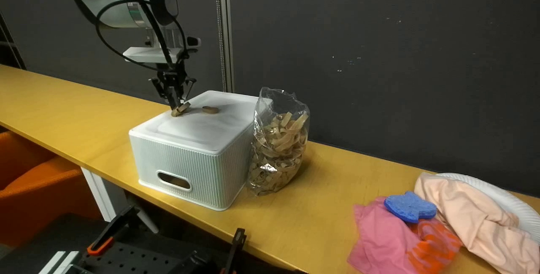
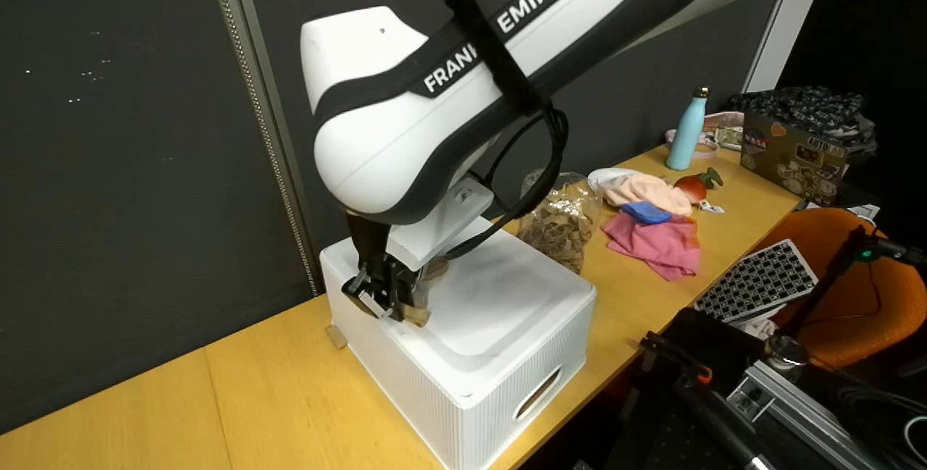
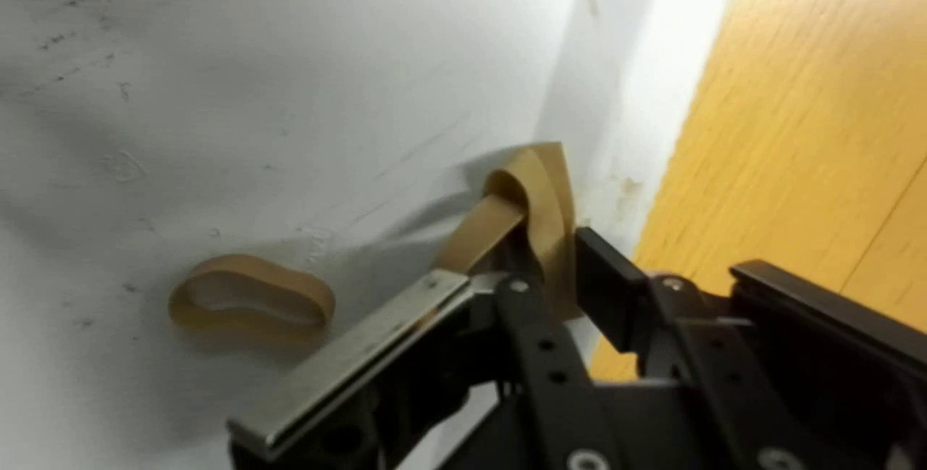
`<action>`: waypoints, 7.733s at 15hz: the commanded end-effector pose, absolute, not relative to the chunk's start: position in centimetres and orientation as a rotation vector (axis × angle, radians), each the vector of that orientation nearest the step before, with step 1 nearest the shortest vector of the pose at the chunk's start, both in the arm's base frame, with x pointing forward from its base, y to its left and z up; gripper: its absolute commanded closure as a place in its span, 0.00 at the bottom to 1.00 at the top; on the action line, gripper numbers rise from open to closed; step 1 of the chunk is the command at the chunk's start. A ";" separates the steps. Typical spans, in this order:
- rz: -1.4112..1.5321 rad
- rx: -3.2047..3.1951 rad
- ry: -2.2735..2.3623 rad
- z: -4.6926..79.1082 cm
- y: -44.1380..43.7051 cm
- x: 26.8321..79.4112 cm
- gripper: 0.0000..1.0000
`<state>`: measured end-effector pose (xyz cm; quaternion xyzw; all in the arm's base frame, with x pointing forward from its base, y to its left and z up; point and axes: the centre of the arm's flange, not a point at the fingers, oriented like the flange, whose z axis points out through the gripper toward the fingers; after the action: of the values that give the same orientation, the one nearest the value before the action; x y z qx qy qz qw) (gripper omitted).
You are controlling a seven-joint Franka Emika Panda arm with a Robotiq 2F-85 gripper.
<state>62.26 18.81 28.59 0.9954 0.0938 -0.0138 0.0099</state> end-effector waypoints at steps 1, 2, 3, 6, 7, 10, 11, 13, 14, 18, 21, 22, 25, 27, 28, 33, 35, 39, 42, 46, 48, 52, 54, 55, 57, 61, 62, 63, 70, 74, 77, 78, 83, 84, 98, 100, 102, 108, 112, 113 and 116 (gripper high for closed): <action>-0.039 3.116 0.292 28.9 18.9 62.4 1.00; -0.036 3.115 0.291 29.1 18.9 62.3 1.00; -0.034 3.113 0.288 29.3 18.8 62.1 1.00; -0.022 3.107 0.276 30.5 18.3 62.0 0.99; -0.013 3.107 0.270 31.0 18.1 62.0 0.99; 0.015 3.107 0.241 32.6 16.8 62.1 0.99; 0.026 3.107 0.230 33.1 16.4 62.1 0.99; 0.042 3.107 0.208 33.8 15.4 62.3 0.99; 0.044 3.107 0.199 33.9 14.8 62.4 0.99; 0.037 3.108 0.148 33.4 12.5 62.7 0.99; 0.047 3.100 0.095 34.6 10.2 62.4 0.99; 0.052 3.093 0.076 35.3 9.3 62.1 0.99; 0.043 3.073 -0.001 37.3 6.4 59.7 0.99; 0.020 3.057 -0.054 38.3 4.4 57.5 0.99; 0.011 3.051 -0.078 38.6 3.3 56.3 0.99; 0.024 3.047 -0.279 40.1 -5.0 52.7 0.99; 0.041 3.026 -0.359 40.8 -8.2 52.7 0.99; 0.047 2.995 -0.462 40.9 -12.2 54.1 0.99; 0.022 2.976 -0.511 39.7 -14.0 55.3 0.99; -0.006 2.965 -0.545 38.3 -16.0 56.8 0.99; -0.016 2.961 -0.550 37.7 -16.4 57.5 0.99; -0.026 2.967 -0.531 36.5 -15.9 58.7 0.99; -0.026 2.967 -0.514 36.3 -15.2 59.0 0.99; -0.026 2.968 -0.509 36.3 -14.9 59.0 0.99; -0.025 2.972 -0.496 36.1 -14.5 59.2 0.99; -0.010 2.982 -0.467 36.7 -13.2 58.9 0.55; -0.004 2.979 -0.460 36.9 -13.0 58.8 0.48; 0.002 2.982 -0.452 37.2 -12.6 58.6 0.40; 0.111 3.045 -0.209 41.6 -3.2 58.8 0.00; 0.138 3.095 -0.012 41.1 3.0 58.9 0.00; 0.129 3.174 0.162 39.3 4.2 58.9 0.00; 0.127 3.192 0.218 38.7 4.1 58.9 0.00; 0.061 3.188 0.384 35.0 3.6 60.2 0.00; 0.039 3.187 0.399 34.1 3.7 60.7 0.00; -0.074 3.108 0.601 28.8 9.3 62.2 0.00; -0.072 3.085 0.621 28.6 9.4 62.6 0.00; -0.067 3.064 0.648 28.4 9.7 63.4 0.00; -0.031 3.025 0.707 28.5 11.4 65.3 0.00; -0.007 3.028 0.740 28.6 12.8 65.1 0.00; -0.010 3.027 0.748 28.4 13.1 65.0 0.00; -0.017 3.027 0.759 28.1 13.3 64.7 0.00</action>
<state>64.36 12.97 28.20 0.9713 0.2376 -0.0101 0.0088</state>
